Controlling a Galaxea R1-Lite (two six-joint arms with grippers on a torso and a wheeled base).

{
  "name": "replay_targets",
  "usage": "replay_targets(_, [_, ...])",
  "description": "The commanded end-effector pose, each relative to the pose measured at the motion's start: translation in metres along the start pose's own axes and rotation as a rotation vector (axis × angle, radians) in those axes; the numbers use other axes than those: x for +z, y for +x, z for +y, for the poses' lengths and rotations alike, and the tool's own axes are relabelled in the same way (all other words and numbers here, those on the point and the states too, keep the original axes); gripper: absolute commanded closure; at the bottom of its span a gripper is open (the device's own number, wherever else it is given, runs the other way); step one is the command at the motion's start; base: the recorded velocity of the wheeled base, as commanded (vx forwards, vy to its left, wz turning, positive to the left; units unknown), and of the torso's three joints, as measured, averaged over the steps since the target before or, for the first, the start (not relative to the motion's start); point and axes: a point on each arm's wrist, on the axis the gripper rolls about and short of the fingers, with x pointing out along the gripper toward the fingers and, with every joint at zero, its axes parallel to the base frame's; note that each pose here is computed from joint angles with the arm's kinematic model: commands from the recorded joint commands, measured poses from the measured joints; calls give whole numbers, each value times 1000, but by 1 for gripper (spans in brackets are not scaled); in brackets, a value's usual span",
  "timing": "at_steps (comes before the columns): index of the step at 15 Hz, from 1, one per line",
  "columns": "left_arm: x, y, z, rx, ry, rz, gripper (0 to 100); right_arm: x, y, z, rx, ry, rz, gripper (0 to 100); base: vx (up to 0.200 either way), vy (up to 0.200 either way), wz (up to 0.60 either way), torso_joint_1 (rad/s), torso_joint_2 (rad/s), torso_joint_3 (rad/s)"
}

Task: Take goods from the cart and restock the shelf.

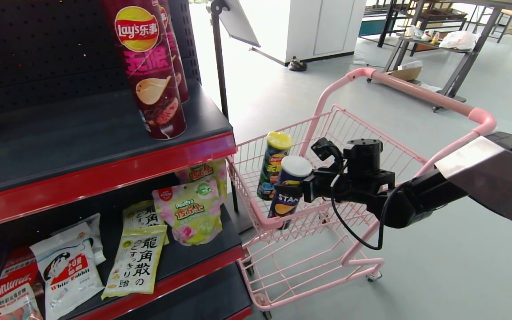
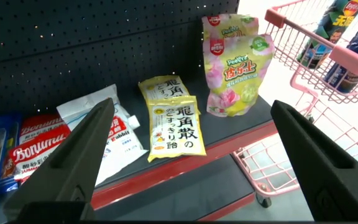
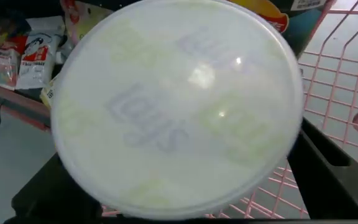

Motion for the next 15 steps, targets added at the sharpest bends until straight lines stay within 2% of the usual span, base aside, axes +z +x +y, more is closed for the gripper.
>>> replay_targets(1, [0, 0, 0, 1, 0, 0, 0, -3, 8, 2, 12, -3, 4, 100, 0, 0, 0, 0, 0, 0])
replay_targets(8, [0, 0, 0, 1, -1, 0, 0, -5, 10, 8, 13, 17, 11, 100, 0, 0, 0, 0, 0, 0])
replay_targets(10, [0, 0, 0, 1, -1, 0, 0, 26, -13, 24, -44, -19, -55, 100, 0, 0, 0, 0, 0, 0])
replay_targets(13, [0, 0, 0, 1, -1, 0, 0, 70, -39, 37, -46, -81, -167, 100, 0, 0, 0, 0, 0, 0])
replay_targets(15, [0, 0, 0, 1, -1, 0, 0, 87, -49, 42, -47, -106, -214, 100, 0, 0, 0, 0, 0, 0])
